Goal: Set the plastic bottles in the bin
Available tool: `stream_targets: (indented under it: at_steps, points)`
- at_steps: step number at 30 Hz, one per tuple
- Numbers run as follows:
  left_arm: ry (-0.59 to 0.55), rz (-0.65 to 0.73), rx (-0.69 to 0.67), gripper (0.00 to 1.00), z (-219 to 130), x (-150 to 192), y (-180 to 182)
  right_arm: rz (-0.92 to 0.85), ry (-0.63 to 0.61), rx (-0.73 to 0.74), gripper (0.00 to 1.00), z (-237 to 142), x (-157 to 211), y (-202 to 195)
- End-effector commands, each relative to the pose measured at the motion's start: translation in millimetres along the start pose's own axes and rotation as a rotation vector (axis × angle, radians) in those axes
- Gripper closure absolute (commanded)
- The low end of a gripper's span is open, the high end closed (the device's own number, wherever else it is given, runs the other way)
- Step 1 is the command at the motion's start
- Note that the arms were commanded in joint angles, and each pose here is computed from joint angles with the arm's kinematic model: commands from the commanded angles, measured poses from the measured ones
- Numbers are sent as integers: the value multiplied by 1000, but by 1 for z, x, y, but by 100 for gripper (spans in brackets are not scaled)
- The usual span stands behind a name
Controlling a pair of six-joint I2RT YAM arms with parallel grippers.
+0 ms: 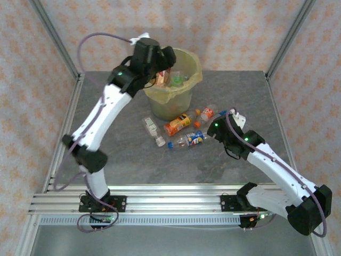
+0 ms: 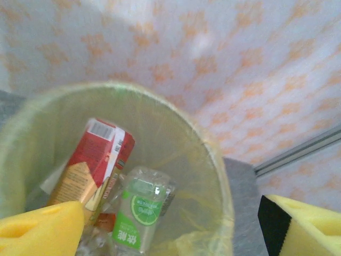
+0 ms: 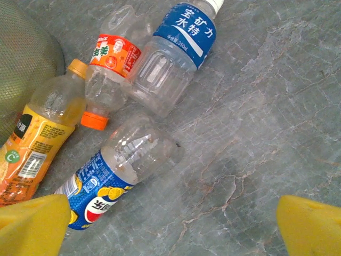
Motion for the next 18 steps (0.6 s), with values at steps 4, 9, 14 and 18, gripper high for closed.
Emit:
stream_targets:
  at_steps: [4, 9, 14, 18]
  points:
    - [-189, -44, -56, 0, -68, -21, 37, -48, 3, -40, 1, 0, 4, 10]
    - [-270, -116, -164, 0, -116, 1, 94, -166, -7, -60, 1, -1, 16, 38]
    - [-258, -157, -342, 0, -146, 43, 155, -328, 15, -79, 1, 5, 37, 77]
    - [-227, -174, -480, 0, -163, 88, 203, -455, 40, -102, 1, 7, 58, 112]
Point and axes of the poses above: each hand's point on the last joint's axis, 136 mm out from that joint toward the fingers, its own z axis out along the fingers, its own y axis along the line the jaws close on, x = y × z, the point moved 2 cm from there along -z, back along the fingers, and after that the axes turned 8 degrees about z, right-handed, at the moved point
